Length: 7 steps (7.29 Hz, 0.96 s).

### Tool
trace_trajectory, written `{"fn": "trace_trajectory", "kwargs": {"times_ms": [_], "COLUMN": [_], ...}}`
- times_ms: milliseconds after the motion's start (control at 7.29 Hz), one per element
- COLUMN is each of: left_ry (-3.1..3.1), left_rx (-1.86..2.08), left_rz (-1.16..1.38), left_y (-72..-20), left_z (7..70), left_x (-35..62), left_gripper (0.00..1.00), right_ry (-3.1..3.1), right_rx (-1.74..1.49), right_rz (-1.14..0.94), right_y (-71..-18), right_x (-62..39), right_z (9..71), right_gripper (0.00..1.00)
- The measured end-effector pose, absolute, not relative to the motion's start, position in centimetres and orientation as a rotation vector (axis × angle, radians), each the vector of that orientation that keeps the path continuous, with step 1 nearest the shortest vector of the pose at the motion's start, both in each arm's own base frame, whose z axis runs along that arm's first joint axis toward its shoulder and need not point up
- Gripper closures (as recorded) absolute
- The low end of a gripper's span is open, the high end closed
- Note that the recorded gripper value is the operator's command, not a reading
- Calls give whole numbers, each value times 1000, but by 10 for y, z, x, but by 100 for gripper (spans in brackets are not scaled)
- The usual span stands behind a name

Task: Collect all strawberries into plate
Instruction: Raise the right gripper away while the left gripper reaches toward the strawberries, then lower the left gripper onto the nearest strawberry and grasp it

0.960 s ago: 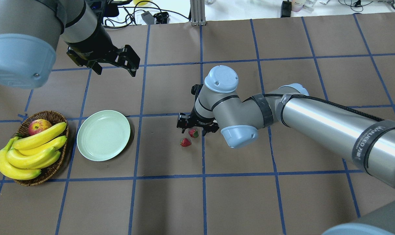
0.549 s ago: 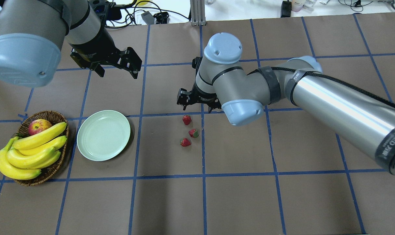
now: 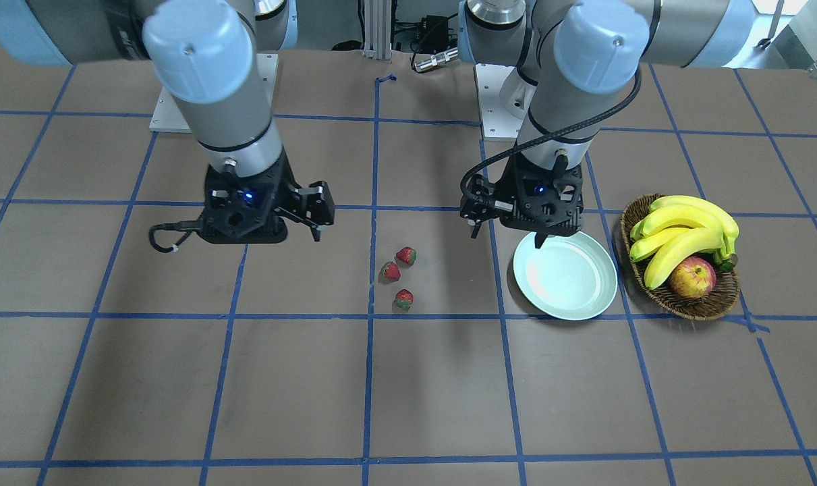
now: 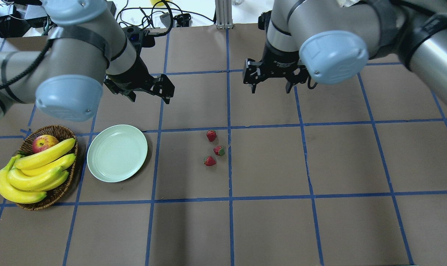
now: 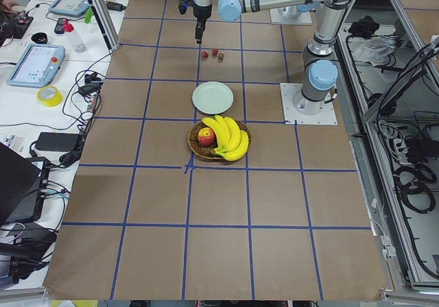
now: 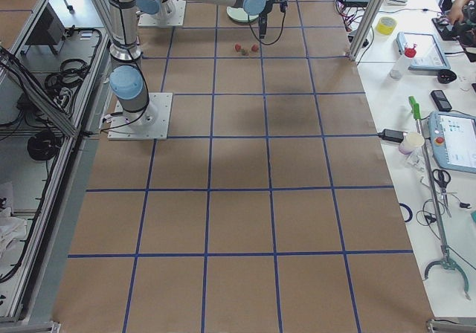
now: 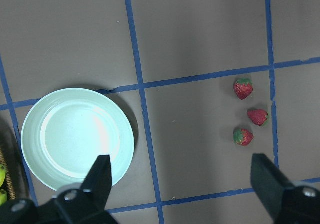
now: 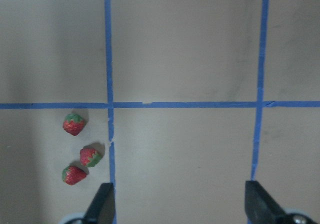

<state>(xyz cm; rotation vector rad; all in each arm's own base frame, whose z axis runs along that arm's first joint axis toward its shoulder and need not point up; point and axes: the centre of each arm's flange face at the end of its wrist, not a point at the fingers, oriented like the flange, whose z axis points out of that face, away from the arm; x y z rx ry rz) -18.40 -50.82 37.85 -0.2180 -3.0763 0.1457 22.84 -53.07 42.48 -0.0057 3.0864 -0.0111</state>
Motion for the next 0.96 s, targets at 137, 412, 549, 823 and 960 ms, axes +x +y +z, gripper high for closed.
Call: {"fn": "trace_trajectory", "kwargs": {"times_ms": [137,412,549,823,960], "left_ry": [-3062,-3052,-3055,-3066,-3071], "left_rx": [-220,-174,-178,-186,-185], "left_rz": [150,129,91,17,-6], "left_y": [-501,-492,-489,-488,-487], "left_z": [351,310,292,265,255], "left_x": [-200,-231,-243,-257,-262], "left_gripper": [0,0,0,0,0], "right_ry": [3121,3168,3174,3177,3176], "right_rx": [-22,-46,-51,-76,-92], "right_rz": [-17,-28,-26,-32,-33], "right_y": [-525,-515,-510,-505,-504], "right_x": [202,181,180,179,179], "right_z": [445,471,480,487,486], "right_gripper": [0,0,0,0,0]}}
